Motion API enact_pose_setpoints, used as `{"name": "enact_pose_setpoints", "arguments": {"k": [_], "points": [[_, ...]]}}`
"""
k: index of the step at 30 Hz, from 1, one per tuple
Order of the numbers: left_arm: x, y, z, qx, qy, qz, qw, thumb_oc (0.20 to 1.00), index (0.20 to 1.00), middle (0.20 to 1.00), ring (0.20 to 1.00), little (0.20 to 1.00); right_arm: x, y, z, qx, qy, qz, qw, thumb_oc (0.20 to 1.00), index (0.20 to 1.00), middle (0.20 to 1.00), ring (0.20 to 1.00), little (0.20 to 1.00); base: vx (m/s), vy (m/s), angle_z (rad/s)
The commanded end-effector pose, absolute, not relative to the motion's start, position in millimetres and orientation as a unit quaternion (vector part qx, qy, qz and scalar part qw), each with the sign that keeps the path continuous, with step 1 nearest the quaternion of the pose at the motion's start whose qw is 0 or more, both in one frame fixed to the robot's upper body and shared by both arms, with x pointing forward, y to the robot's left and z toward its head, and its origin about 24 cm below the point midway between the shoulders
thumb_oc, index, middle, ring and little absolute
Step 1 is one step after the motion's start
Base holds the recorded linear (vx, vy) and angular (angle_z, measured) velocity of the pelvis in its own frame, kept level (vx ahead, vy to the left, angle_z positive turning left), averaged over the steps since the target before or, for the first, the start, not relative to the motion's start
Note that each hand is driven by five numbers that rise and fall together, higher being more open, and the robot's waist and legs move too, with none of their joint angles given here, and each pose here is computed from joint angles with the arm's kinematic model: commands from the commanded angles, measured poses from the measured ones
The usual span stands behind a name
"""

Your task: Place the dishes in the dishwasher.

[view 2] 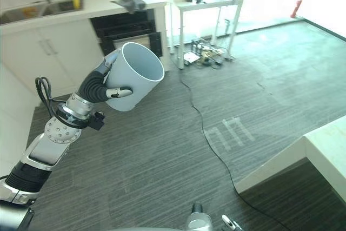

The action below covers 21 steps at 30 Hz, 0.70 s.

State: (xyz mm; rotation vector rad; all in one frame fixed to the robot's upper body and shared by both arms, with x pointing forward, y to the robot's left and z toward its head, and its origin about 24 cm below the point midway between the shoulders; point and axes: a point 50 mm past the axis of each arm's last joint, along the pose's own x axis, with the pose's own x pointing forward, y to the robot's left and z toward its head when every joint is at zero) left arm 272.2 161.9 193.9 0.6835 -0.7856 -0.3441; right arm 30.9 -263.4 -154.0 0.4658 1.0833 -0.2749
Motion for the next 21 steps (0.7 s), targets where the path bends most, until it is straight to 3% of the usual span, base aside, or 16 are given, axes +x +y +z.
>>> {"name": "enact_pose_setpoints", "arguments": {"k": [1,9,21], "points": [[267.7,160.8,217.1,0.295,-0.435,-0.127,0.841,0.200,0.200,0.200,0.200,0.200,63.1,-271.3,-146.5,0.201,0.466,-0.101,0.856,1.000,1.000,1.000,1.000,1.000,0.01,-0.055,-0.14],[265.8,166.0,212.5,0.279,-0.426,-0.108,0.854,0.200,0.200,0.200,0.200,0.200,80.8,-268.7,-141.7,0.181,0.447,-0.043,0.875,1.000,1.000,1.000,1.000,1.000,0.03,0.002,0.11],[262.3,175.9,206.1,0.295,-0.407,-0.066,0.862,0.200,0.200,0.200,0.200,0.200,68.9,-263.0,-148.2,0.162,0.492,-0.031,0.855,1.000,1.000,1.000,1.000,1.000,-0.01,0.026,0.19]]}}
